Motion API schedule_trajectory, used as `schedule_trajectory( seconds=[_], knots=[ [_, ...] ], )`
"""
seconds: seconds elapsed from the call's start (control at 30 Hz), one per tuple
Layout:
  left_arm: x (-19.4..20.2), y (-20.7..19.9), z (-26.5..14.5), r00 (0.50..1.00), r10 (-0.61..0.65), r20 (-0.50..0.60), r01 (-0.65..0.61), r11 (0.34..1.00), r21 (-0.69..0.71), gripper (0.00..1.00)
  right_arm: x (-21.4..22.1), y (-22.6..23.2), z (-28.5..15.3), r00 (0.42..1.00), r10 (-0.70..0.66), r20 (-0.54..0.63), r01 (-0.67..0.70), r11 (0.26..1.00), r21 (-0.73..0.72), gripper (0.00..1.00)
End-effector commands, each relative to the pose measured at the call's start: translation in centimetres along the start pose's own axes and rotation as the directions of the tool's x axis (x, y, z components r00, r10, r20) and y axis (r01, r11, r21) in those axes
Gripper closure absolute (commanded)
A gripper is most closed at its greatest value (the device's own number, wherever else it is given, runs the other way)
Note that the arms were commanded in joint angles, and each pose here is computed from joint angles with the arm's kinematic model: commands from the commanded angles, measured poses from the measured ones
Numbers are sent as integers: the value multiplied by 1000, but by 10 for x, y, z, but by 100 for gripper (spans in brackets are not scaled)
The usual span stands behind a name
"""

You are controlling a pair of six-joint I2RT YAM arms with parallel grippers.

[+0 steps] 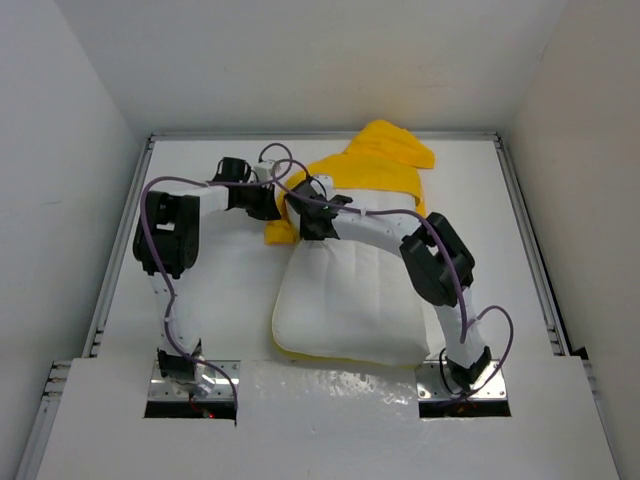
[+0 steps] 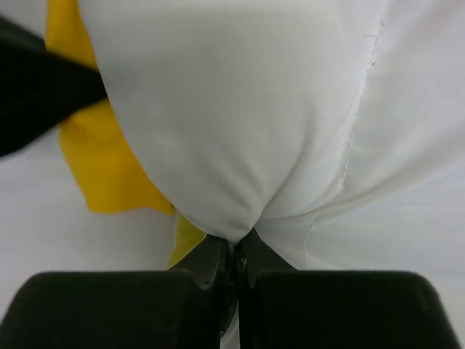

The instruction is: Put the pillow into the pillowcase

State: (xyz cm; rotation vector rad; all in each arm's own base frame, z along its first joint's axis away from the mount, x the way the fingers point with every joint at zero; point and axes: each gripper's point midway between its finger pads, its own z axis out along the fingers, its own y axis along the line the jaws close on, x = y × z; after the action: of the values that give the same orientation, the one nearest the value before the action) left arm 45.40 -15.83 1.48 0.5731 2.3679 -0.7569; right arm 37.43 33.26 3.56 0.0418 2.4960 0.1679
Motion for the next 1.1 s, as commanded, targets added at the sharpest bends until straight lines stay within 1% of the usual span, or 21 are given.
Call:
schedule_trajectory(
  seconds=[0.0,0.1,0.17,0.27,0.33,0.4,0.43,0.5,0.57,0.63,0.67,0.7,0.73,0.77,0.8,0.83,0.9,0.93,0.97,1.03,1.07],
  knots=[
    [5,-37,-20,999,55,3,-55,993,104,100,-54,-1,-8,991,43,125,-40,999,-32,100],
    [6,-59,-43,992,126,14,-127,982,137,100,-91,2,-18,983,66,171,-57,997,-55,100],
    [10,-71,-53,988,157,-6,-153,972,176,100,-109,-5,-16,980,95,177,-88,995,-47,100],
    [16,-88,-69,976,216,-41,-199,948,248,100,-119,-14,-5,979,107,172,-105,994,-25,100],
    [5,-100,-77,963,268,-23,-250,924,289,100,-121,-14,3,978,129,164,-126,992,-28,100],
    [7,-115,-85,948,317,-36,-286,894,344,100,-128,-7,6,975,143,168,-136,989,-51,100],
    [5,-120,-88,942,335,-34,-301,884,356,100,-125,-5,15,977,142,158,-136,990,-47,100],
    [-3,-129,-94,937,351,2,-325,865,383,100,-131,4,16,975,157,156,-148,987,-69,100],
    [-7,-129,-93,936,351,1,-327,872,364,100,-128,11,22,973,184,142,-170,980,-108,100],
    [9,-128,-87,933,358,-44,-319,876,362,100,-136,15,18,960,223,170,-201,969,-142,100],
    [21,-132,-82,921,382,-74,-329,866,376,100,-142,16,18,951,248,182,-220,962,-158,100],
    [35,-133,-79,908,406,-106,-337,856,392,100,-158,23,13,937,280,209,-239,950,-199,100],
    [54,-143,-76,896,421,-142,-328,841,430,100,-169,28,11,926,309,219,-261,940,-221,100],
    [63,-148,-75,885,440,-150,-334,826,454,100,-172,29,17,918,322,230,-277,938,-210,100],
    [71,-159,-79,871,473,-136,-348,787,510,100,-187,34,9,904,347,248,-295,929,-225,100],
    [69,-169,-81,864,492,-113,-361,758,543,100,-190,35,10,888,388,247,-338,914,-224,100],
    [55,-190,-94,873,487,-22,-375,700,608,100,-177,28,21,887,397,237,-359,914,-189,100],
    [36,-193,-100,872,488,30,-406,690,599,100,-167,28,25,897,386,217,-352,919,-180,100],
    [25,-199,-106,886,458,71,-401,681,613,100,-143,24,35,918,356,173,-333,931,-150,100],
    [12,-200,-110,892,443,91,-404,688,603,100,-113,37,31,945,306,118,-282,942,-181,100],
    [20,-195,-109,880,470,72,-414,682,603,100,-92,49,28,955,289,71,-262,929,-263,99]
  ],
)
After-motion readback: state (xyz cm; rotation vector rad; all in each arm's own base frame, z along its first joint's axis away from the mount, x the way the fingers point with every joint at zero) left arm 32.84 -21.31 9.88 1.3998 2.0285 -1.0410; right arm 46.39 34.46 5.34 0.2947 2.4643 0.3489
